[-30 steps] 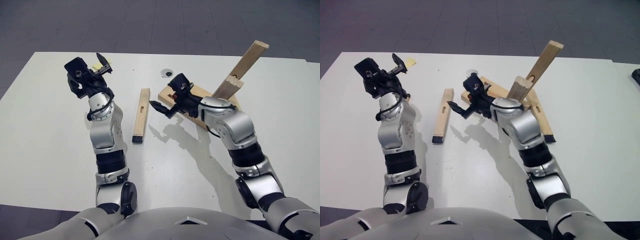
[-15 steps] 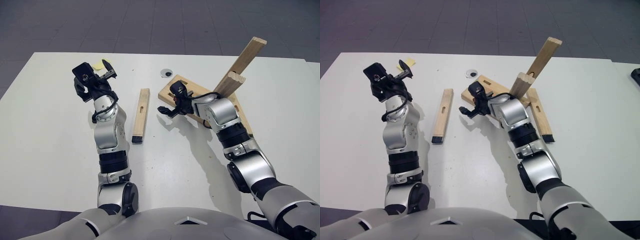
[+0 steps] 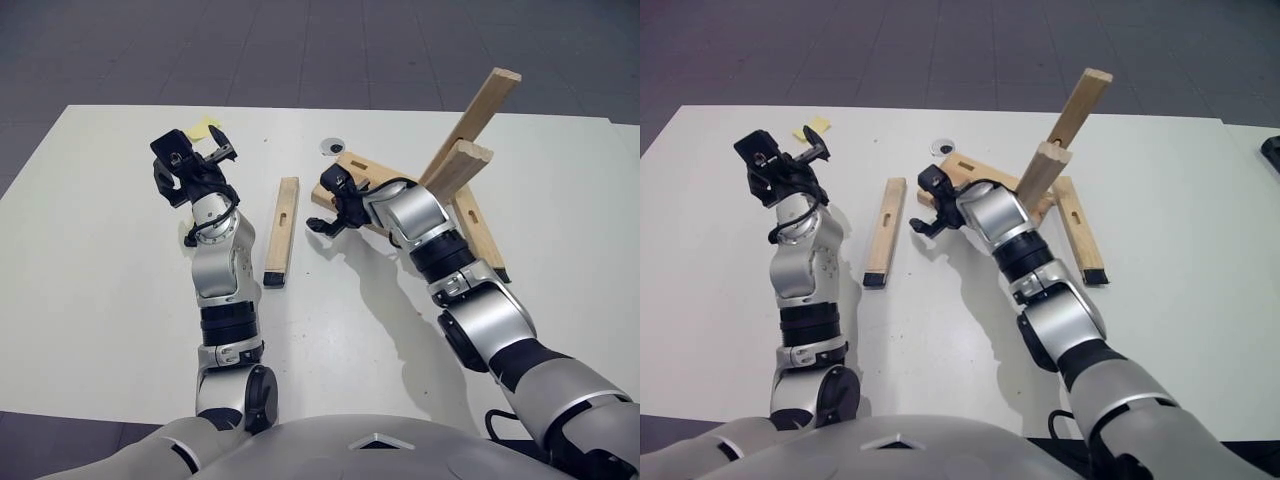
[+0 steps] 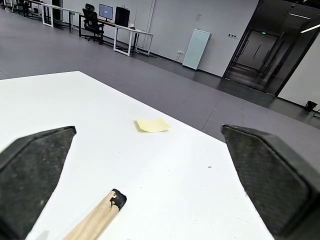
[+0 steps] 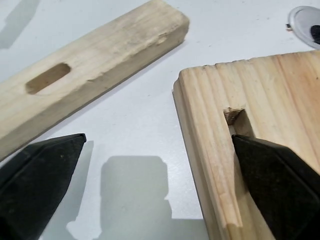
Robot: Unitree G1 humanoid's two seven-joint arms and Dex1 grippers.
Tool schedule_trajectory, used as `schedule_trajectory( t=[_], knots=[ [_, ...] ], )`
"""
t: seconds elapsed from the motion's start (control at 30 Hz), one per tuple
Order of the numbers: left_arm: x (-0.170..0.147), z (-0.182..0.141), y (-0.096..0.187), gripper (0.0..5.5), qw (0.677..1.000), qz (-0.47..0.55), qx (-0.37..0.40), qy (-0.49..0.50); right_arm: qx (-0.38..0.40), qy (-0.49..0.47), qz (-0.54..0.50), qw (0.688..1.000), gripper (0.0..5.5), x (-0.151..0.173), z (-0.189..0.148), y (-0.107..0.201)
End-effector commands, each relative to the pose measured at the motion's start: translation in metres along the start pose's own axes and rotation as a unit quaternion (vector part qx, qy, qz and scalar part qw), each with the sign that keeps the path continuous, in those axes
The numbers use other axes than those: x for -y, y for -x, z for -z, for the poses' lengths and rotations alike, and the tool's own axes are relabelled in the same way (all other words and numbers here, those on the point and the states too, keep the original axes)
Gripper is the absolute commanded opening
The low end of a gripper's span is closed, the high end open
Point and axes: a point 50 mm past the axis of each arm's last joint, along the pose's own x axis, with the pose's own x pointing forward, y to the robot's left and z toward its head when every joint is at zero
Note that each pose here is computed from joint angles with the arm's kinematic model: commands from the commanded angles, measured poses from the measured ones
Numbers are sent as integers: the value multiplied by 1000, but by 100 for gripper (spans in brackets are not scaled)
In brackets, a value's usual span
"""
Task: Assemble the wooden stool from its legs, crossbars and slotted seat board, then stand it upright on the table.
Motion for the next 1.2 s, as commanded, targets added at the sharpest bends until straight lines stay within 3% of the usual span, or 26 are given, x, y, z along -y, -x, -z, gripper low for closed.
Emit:
schedule_trajectory(
  t=[0.03, 0.23, 0.37, 0.5, 0.67, 0.83, 1.2],
  knots=[
    [-3, 3, 0, 540, 1000, -7, -6, -6, -41, 4, -67, 997, 539, 3, 15, 13],
    [-6, 2, 0, 540, 1000, -11, -3, -9, -84, 198, -146, 966, 539, 3, 19, 71],
    [-8, 3, 2, 540, 1000, -14, -4, -10, -130, 275, -180, 935, 539, -2, 31, 100],
    [-10, 3, 2, 540, 1000, -16, 0, -12, -36, 342, -94, 934, 539, 0, 17, 104],
    [-8, 5, 2, 540, 1000, -12, -4, -12, 20, 230, -61, 971, 539, -2, 31, 71],
    [-9, 7, 3, 540, 1000, -11, -10, -16, 28, 149, -53, 987, 539, -4, 38, 43],
    [-8, 10, 5, 540, 1000, -13, -15, -16, 5, 130, -60, 990, 539, -7, 38, 27]
  ],
)
